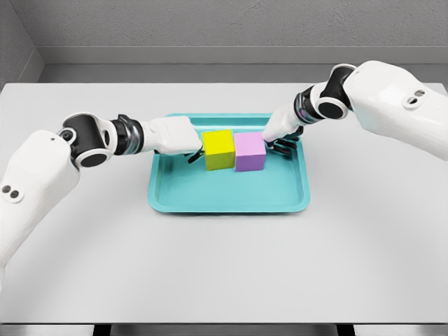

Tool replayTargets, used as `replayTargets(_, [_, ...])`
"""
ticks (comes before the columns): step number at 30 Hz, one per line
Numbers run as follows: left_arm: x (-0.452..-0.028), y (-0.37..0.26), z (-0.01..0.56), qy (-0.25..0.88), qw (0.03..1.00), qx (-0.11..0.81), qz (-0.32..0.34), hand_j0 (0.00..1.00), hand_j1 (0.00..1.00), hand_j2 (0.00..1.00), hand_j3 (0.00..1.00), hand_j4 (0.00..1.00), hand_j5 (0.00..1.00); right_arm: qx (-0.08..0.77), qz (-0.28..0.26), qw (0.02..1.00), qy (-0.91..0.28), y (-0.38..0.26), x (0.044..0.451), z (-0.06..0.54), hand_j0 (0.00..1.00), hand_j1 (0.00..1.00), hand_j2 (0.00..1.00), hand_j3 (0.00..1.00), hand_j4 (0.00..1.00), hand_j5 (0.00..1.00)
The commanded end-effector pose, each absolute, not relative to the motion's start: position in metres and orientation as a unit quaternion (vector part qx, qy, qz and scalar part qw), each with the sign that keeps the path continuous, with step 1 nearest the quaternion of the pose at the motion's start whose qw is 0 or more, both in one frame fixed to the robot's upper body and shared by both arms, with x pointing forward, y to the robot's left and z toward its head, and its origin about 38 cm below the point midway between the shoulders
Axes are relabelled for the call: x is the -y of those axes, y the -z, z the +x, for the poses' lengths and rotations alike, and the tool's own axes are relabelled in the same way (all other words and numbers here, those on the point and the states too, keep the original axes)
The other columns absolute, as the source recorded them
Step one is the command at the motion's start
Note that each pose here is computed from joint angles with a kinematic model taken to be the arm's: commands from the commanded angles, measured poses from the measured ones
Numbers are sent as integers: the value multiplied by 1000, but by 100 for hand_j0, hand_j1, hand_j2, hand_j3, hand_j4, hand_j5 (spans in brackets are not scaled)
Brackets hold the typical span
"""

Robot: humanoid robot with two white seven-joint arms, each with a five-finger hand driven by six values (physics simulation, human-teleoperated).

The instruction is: Push two cubes

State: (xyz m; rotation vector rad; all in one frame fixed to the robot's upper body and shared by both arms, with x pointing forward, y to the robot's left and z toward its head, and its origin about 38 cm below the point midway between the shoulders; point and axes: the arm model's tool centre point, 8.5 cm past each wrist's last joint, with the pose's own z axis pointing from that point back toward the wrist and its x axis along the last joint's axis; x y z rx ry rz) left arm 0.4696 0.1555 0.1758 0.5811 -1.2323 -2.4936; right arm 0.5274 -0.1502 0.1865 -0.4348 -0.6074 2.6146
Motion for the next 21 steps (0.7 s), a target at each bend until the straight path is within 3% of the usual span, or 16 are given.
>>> replayTargets(1, [-157, -173, 469, 871, 147, 423, 202, 35, 35, 35, 35, 35, 35, 232, -118, 207, -943, -180, 140, 517, 11, 11, 11, 11, 11, 11])
replayTargets(21, [-174, -188, 464, 865, 147, 434, 206, 35, 35, 35, 35, 35, 35, 227, -125, 220, -940, -180, 154, 520, 11, 11, 11, 11, 11, 11])
